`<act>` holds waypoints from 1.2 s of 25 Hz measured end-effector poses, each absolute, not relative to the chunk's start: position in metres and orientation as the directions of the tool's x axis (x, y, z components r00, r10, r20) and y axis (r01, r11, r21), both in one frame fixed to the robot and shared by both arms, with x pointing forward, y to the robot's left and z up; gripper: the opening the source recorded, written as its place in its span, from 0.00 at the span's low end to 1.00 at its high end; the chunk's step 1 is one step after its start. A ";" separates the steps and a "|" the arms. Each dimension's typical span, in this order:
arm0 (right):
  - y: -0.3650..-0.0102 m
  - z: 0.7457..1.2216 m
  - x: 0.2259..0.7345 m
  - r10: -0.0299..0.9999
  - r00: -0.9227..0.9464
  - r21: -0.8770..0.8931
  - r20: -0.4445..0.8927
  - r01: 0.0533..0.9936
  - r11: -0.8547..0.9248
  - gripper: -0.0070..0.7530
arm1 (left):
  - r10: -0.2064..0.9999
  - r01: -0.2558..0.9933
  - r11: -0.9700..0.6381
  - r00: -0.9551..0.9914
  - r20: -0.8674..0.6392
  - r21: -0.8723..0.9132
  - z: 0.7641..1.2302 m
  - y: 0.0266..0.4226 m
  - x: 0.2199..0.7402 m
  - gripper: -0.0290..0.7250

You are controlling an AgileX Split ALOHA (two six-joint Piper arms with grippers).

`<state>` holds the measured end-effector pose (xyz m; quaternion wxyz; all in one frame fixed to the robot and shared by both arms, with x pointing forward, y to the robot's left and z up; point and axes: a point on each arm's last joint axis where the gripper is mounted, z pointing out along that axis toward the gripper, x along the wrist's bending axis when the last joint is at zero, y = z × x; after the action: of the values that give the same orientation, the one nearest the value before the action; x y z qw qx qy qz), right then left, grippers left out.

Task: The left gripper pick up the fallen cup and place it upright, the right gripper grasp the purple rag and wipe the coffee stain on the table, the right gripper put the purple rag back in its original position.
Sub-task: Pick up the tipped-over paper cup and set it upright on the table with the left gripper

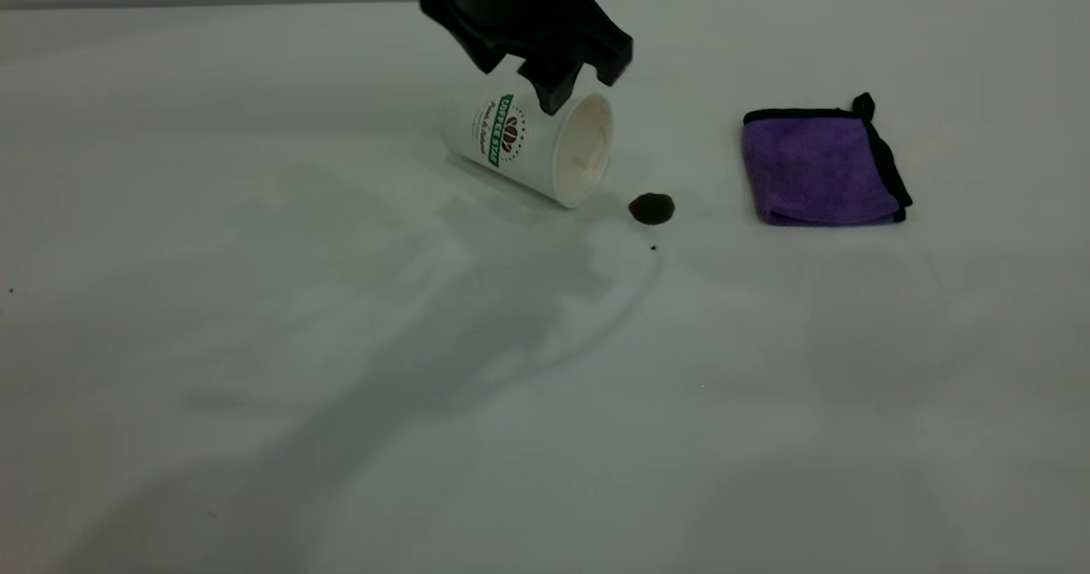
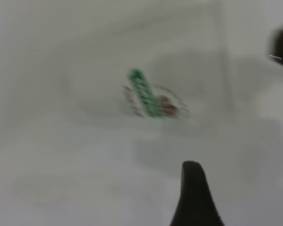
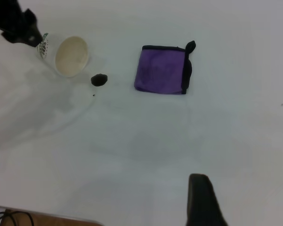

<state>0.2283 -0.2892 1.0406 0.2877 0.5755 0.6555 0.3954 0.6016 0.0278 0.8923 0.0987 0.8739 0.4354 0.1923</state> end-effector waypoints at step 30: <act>-0.289 1.041 0.228 0.982 -0.172 0.849 0.078 0.527 0.025 0.66 | 0.756 0.648 -0.630 0.384 0.530 0.428 0.817 -0.011 0.606 0.77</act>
<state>0.2283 -0.2892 1.0406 0.2877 0.5755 0.6555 0.3954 0.6062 -0.0114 0.8168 0.0750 0.8286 0.4237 0.3581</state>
